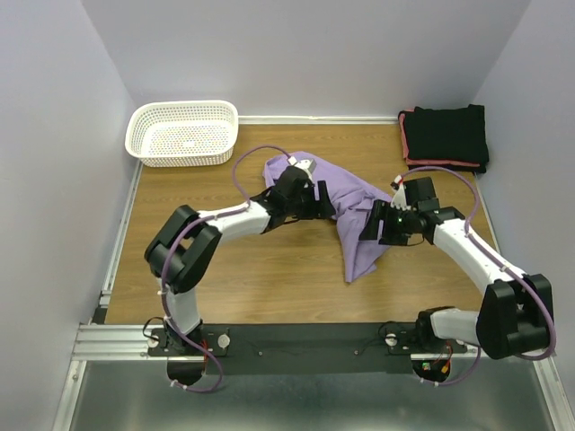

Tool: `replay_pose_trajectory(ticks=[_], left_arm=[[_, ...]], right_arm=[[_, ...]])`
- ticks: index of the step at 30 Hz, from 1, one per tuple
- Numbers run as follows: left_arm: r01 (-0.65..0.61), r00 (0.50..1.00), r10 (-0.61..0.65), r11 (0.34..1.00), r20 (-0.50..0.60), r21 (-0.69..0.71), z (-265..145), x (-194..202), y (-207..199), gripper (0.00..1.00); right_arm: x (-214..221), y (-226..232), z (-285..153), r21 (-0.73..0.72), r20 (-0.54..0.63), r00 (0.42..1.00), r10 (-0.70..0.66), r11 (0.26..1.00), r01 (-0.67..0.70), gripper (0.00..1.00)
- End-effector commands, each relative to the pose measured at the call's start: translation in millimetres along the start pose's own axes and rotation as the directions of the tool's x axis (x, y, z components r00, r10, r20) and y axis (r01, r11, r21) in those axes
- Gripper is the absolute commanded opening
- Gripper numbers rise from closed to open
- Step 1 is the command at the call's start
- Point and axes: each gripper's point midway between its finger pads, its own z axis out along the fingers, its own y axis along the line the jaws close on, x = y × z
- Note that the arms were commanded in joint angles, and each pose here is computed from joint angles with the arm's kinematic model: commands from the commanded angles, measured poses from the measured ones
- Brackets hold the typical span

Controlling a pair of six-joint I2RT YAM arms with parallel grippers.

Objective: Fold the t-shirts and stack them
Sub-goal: Flatten the tshirt out

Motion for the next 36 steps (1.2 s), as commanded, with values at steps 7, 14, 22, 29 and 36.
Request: replay_pose_trajectory(ticks=[7, 14, 22, 29, 36], left_arm=[[0.002, 1.000, -0.002, 0.999, 0.013, -0.041, 45, 0, 5, 0.73], [-0.027, 1.000, 0.027, 0.998, 0.012, -0.060, 59, 1, 11, 0.62], [-0.079, 0.997, 0.079, 0.997, 0.024, -0.007, 67, -7, -1, 0.33], [-0.123, 0.990, 0.123, 0.992, 0.072, 0.000, 43, -23, -12, 0.00], [-0.185, 0.970, 0.196, 0.979, 0.144, -0.087, -8, -54, -16, 0.00]], right_arm=[[21, -5, 15, -0.031, -0.029, 0.999, 0.045, 0.998, -0.045, 0.76], [14, -31, 26, 0.106, 0.024, 0.996, 0.087, 0.990, -0.089, 0.76], [18, -53, 26, 0.211, 0.081, 0.985, 0.152, 0.963, -0.166, 0.76], [25, -67, 39, 0.247, 0.060, 0.982, 0.180, 0.950, -0.189, 0.71], [29, -77, 54, 0.271, 0.037, 0.982, 0.185, 0.944, -0.188, 0.34]])
